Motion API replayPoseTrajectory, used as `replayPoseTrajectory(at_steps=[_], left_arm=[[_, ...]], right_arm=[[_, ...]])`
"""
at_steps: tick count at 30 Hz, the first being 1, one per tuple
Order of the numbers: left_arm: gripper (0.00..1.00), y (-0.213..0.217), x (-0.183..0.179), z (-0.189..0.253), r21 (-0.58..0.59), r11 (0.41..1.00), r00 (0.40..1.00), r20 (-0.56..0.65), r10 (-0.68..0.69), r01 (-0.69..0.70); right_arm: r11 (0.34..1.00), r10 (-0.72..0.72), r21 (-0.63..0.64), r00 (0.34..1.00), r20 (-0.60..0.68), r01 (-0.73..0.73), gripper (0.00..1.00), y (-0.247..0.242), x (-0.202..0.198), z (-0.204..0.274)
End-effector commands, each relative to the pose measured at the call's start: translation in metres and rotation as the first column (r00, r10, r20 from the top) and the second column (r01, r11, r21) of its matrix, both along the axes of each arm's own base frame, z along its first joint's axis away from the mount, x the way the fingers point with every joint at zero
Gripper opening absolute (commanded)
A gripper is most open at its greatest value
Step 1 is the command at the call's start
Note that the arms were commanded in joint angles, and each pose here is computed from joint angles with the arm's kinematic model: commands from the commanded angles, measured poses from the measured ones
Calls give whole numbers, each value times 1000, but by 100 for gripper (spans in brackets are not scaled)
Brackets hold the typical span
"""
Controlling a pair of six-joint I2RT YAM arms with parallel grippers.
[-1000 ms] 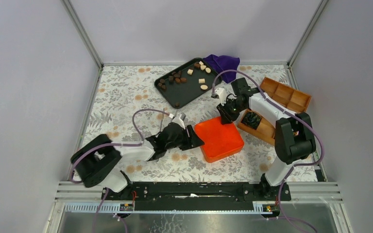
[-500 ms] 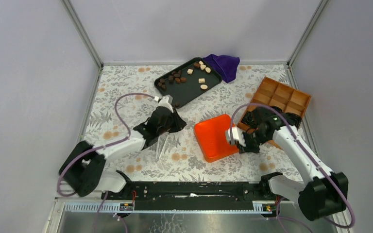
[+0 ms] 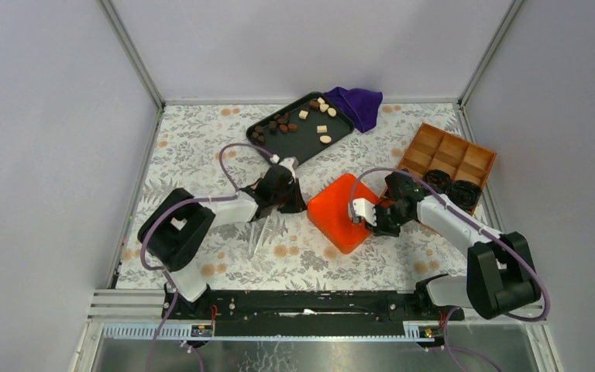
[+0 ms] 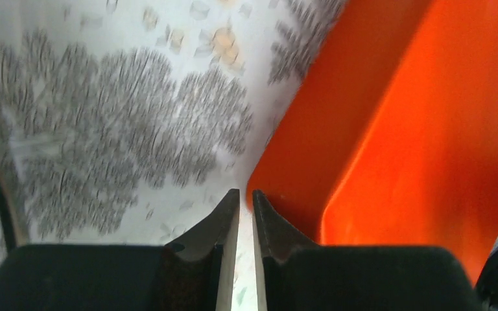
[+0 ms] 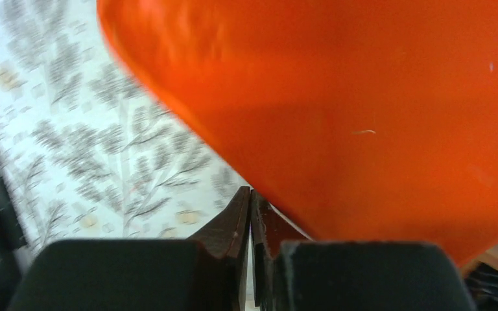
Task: Pack the chocolate
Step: Adjust the packing box at the center of the board.
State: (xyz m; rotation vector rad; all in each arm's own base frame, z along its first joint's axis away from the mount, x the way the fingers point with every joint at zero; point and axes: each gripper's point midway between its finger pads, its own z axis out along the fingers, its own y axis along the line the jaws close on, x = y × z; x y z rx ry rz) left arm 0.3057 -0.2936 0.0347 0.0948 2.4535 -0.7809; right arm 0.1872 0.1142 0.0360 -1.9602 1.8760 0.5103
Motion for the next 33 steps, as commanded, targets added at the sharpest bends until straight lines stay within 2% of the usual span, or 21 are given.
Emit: replayPoseTrajectory(at_steps=[1, 4, 6, 9, 12, 14, 16, 18, 19, 22, 24, 26, 29, 31, 33], left_arm=[[20, -4, -27, 14, -105, 992, 998, 13, -63, 64], [20, -3, -41, 26, -152, 985, 996, 36, -83, 87], [20, 6, -46, 34, -141, 988, 997, 55, -61, 68], [21, 31, -48, 69, -113, 994, 989, 147, 17, 0], [26, 56, -51, 126, -136, 990, 954, 288, 84, -46], [49, 74, -55, 167, -155, 985, 916, 381, 130, -75], [76, 90, -62, 211, -194, 977, 867, 468, 171, -88], [97, 111, -69, 250, -230, 964, 817, 527, 236, -130], [98, 123, -72, 265, -246, 954, 797, 535, 281, -172], [99, 149, -86, 310, -276, 936, 746, 572, 341, -217], [99, 156, -96, 326, -284, 936, 740, 580, 341, -209], [99, 159, -105, 338, -294, 938, 739, 587, 330, -186], [99, 158, -113, 346, -292, 944, 750, 586, 306, -157], [99, 159, -117, 347, -288, 946, 756, 584, 295, -147], [99, 159, -119, 347, -287, 948, 758, 585, 289, -140]], right_arm=[[970, -214, 159, 960, 180, 186, 11, 40, 99, 43], [941, -314, 176, 940, 135, 289, 16, 46, 119, 55], [928, -355, 164, 928, 115, 335, 20, 44, 122, 64], [912, -401, 142, 910, 106, 385, 32, 31, 116, 84], [856, -507, 175, 856, 102, 487, 65, 13, 111, 122], [803, -572, 259, 816, 85, 536, 97, 5, 109, 157], [699, -669, 388, 742, 56, 601, 100, -2, 114, 197], [502, -824, 514, 564, 42, 695, 100, -14, 130, 235], [419, -877, 563, 479, 46, 712, 100, -24, 134, 252], [439, -864, 637, 493, 105, 634, 100, -25, 120, 290], [377, -882, 690, 468, 63, 618, 100, -24, 114, 308], [275, -914, 733, 405, 0, 622, 100, -28, 112, 322], [117, -959, 774, 272, -74, 623, 100, -45, 113, 341], [81, -971, 778, 224, -78, 623, 100, -53, 113, 346], [87, -973, 779, 219, -66, 621, 100, -55, 113, 347]])
